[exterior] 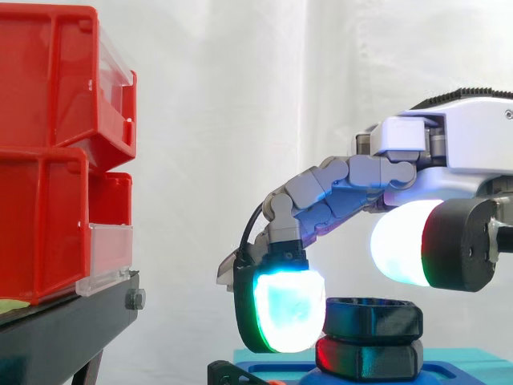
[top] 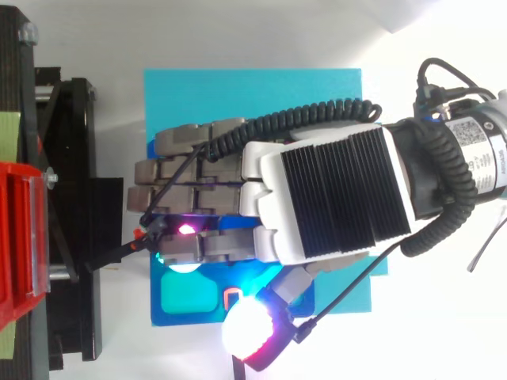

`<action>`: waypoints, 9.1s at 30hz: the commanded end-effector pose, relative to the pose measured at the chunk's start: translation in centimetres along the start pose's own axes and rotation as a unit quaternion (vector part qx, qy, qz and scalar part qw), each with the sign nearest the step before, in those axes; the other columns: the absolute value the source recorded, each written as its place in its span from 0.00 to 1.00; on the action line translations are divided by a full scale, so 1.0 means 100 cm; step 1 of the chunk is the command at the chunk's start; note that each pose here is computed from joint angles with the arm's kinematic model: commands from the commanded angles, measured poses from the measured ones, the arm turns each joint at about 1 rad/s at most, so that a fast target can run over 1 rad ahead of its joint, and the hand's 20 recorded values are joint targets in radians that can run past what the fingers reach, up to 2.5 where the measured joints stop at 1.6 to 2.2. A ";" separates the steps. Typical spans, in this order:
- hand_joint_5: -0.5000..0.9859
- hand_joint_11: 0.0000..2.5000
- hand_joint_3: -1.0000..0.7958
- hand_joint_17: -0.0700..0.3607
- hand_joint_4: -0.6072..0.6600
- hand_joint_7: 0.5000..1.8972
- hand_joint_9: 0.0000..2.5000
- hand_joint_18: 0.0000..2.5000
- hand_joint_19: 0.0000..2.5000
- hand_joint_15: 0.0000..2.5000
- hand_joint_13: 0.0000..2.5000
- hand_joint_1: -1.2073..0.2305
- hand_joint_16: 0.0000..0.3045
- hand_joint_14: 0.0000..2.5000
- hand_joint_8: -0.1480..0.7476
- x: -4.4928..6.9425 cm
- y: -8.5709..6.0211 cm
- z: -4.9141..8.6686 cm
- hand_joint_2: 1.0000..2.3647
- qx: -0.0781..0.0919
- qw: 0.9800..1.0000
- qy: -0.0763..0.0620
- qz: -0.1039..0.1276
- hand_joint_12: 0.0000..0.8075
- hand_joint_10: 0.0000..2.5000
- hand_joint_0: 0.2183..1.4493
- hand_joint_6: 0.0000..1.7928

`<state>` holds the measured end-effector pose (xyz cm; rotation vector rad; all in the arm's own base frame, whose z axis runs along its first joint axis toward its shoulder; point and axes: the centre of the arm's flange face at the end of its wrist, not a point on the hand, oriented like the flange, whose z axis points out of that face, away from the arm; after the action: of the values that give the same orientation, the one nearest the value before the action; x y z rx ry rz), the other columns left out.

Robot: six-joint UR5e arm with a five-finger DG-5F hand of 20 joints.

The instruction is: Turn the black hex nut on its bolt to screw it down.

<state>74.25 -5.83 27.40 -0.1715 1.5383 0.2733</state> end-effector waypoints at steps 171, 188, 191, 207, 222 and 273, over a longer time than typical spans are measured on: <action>0.28 0.08 0.28 0.46 0.71 0.51 0.21 0.22 0.10 0.05 0.23 0.70 0.19 0.00 0.52 0.031 -0.002 -0.012 0.00 -0.022 0.999 -0.036 -0.009 0.49 0.00 0.18 0.30; 0.27 0.08 0.28 0.47 0.71 0.46 0.21 0.21 0.11 0.05 0.22 0.78 0.19 0.00 0.53 0.030 -0.018 -0.019 0.00 -0.016 0.999 -0.036 -0.010 0.49 0.00 0.18 0.33; 0.26 0.08 0.28 0.47 0.71 0.42 0.21 0.21 0.11 0.05 0.23 0.71 0.20 0.00 0.53 0.030 -0.021 -0.021 0.00 -0.017 0.999 -0.036 -0.011 0.50 0.00 0.17 0.33; 0.22 0.08 0.28 0.45 0.70 0.35 0.18 0.20 0.11 0.06 0.21 0.34 0.18 0.00 0.48 0.029 -0.033 -0.027 0.00 -0.017 0.999 -0.035 -0.012 0.46 0.00 0.19 0.34; 0.23 0.09 0.28 0.43 0.70 0.31 0.19 0.21 0.11 0.05 0.22 0.36 0.17 0.00 0.48 0.028 -0.035 -0.027 0.00 -0.017 0.999 -0.037 -0.012 0.45 0.00 0.21 0.37; 0.18 0.05 0.28 0.53 0.69 0.23 0.16 0.23 0.09 0.04 0.22 0.51 0.23 0.00 0.53 0.007 -0.026 -0.018 0.00 -0.021 1.000 -0.004 0.001 0.54 0.00 0.10 0.28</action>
<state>73.70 -8.92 26.44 -0.2064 1.4435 0.2953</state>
